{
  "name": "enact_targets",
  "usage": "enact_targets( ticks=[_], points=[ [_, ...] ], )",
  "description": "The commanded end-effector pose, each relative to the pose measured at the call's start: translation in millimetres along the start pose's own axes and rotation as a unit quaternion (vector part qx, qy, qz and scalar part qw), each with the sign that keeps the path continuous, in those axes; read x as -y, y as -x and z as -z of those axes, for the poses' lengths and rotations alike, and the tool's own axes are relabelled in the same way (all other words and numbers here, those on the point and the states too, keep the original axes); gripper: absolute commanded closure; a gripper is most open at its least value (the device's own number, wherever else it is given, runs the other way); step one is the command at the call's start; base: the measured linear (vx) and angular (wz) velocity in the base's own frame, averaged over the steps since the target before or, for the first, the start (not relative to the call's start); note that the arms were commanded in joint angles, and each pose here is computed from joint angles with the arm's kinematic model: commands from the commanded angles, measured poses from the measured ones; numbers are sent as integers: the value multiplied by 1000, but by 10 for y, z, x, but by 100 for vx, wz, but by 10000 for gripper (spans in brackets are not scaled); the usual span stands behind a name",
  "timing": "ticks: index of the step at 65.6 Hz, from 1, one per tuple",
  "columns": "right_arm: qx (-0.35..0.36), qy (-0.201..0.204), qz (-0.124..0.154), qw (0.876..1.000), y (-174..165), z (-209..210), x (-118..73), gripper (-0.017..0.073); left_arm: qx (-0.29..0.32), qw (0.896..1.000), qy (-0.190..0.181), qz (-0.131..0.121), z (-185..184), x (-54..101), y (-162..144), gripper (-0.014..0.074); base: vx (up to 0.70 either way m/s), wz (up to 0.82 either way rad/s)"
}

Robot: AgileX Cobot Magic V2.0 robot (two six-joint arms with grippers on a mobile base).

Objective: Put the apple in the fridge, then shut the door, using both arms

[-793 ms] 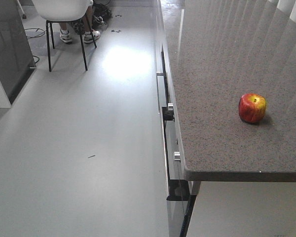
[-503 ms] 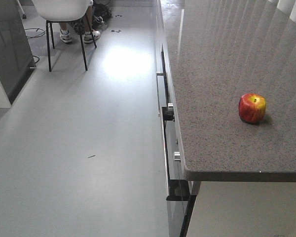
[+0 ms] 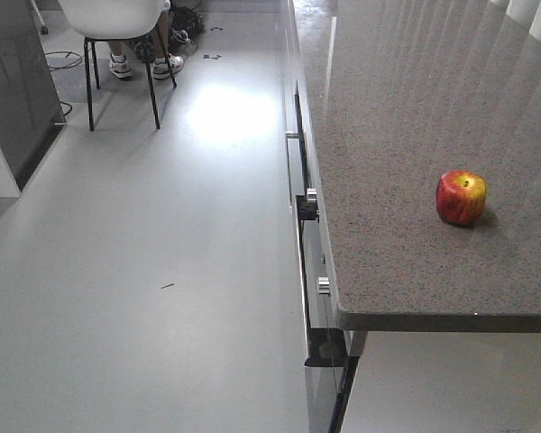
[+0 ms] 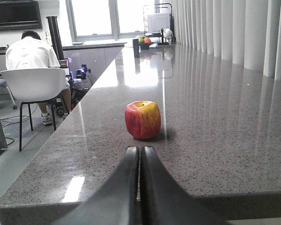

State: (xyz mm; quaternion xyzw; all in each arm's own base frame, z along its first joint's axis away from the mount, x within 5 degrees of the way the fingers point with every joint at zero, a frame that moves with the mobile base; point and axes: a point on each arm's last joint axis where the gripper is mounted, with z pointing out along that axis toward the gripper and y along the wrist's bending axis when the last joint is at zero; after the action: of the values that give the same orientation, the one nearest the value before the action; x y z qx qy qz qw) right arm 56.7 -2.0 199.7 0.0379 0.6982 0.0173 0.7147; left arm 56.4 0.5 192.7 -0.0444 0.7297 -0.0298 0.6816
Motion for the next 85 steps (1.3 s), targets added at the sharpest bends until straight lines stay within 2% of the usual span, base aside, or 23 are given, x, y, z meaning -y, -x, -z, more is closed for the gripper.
enact_targets(
  ticks=[1,20,27,38,47,51,54,60,67,70,74,85],
  points=[
    [45,10,6,999,85,14,-19,562,56,998,-3,5,27,8,137,600,0,0],
    [58,13,5,998,108,17,-25,562,56,998,-3,5,27,8,137,600,0,0],
    [86,22,-32,996,163,25,-36,562,56,998,-3,5,27,8,137,600,0,0],
    [136,41,-132,981,285,51,-42,562,56,998,-3,5,27,8,137,600,0,0],
    [108,34,-160,981,517,79,-52,562,56,998,-3,5,27,8,137,600,0,0],
    [95,26,-151,984,708,99,-61,561,56,998,-3,5,27,8,137,600,0,0],
    [76,16,-131,988,869,110,-66,560,56,998,-3,5,27,8,137,600,0,0],
    [27,-4,-82,996,1203,104,-78,545,56,998,-3,5,27,8,137,600,0,0],
    [-12,-8,-18,1000,1562,36,-110,493,56,998,-3,5,27,8,137,600,0,0],
    [-26,-3,17,1000,1688,-13,-130,438,56,998,-3,5,27,8,137,600,0,0],
    [-40,7,42,998,1839,-71,-161,349,56,998,-3,5,27,8,137,600,0,0],
    [-61,25,71,995,1991,-297,-205,12,56,998,-3,5,27,8,137,600,0,0]
  ],
)
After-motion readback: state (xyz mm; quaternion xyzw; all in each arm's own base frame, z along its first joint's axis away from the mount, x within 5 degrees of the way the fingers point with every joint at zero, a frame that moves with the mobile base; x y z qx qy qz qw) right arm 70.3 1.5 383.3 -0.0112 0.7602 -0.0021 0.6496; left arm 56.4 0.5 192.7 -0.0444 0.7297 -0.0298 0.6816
